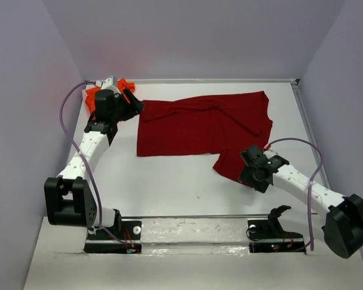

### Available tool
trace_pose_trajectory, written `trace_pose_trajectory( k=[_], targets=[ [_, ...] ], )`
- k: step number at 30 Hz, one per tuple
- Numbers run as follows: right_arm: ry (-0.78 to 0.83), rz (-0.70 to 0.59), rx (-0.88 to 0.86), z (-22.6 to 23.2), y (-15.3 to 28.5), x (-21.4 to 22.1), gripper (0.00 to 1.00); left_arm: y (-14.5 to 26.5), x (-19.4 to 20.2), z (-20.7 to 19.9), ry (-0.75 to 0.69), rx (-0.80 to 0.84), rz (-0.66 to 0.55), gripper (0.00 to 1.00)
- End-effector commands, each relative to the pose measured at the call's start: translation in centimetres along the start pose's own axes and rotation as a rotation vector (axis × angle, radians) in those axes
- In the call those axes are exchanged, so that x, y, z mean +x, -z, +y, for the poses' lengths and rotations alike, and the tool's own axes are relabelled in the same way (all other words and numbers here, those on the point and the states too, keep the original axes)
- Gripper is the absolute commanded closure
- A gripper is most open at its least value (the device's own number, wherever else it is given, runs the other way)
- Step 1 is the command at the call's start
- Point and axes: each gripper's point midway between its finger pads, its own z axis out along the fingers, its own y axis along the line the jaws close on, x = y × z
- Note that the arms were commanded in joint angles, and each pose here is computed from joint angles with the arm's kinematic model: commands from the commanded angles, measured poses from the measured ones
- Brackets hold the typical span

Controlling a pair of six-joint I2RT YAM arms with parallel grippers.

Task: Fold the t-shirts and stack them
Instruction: Fold the flattened tshirt in 1/3 of the way

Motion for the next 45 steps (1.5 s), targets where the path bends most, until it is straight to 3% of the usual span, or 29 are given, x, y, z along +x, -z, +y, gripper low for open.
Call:
trace_pose_trajectory(
  k=[1,14,25,27,28,30,33,34,41,45],
  targets=[
    [-0.064,-0.017,0.072,-0.7,-1.5,0.5,0.39,1.5,-2.5,-1.6,-0.041,0.028,-0.077,0.32],
    [-0.031,-0.065,0.108,1.1,-2.3,-1.5,0.39,2.1,-2.8,-2.0,-0.056,0.032,-0.095,0.32],
    [-0.041,0.017,0.093,1.3,-3.1,0.4,0.43,2.1,-3.0,-2.0,-0.062,0.027,-0.099,0.32],
    [-0.034,0.008,0.098,1.2,-3.0,0.2,0.52,2.1,-3.0,-2.0,-0.062,0.027,-0.099,0.32],
    [-0.031,0.009,0.103,1.0,-3.0,0.3,0.65,2.1,-3.0,-2.0,-0.061,0.028,-0.101,0.32],
    [-0.029,0.014,0.110,0.8,-3.0,0.4,0.69,2.2,-3.1,-2.0,-0.064,0.027,-0.103,0.32],
    [-0.028,0.027,0.116,0.4,-3.0,0.8,0.85,2.1,-3.1,-1.9,-0.065,0.023,-0.102,0.32],
    [-0.027,0.031,0.120,0.3,-3.0,0.9,0.99,2.2,-3.1,-2.0,-0.064,0.023,-0.103,0.32],
    [-0.018,0.020,0.092,0.8,-2.6,0.5,1.00,2.1,-3.0,-1.8,-0.066,0.018,-0.101,0.32],
    [-0.001,-0.058,0.041,1.9,-1.3,-1.7,1.00,1.5,-2.5,-1.0,-0.063,-0.011,-0.090,0.32]
  ],
)
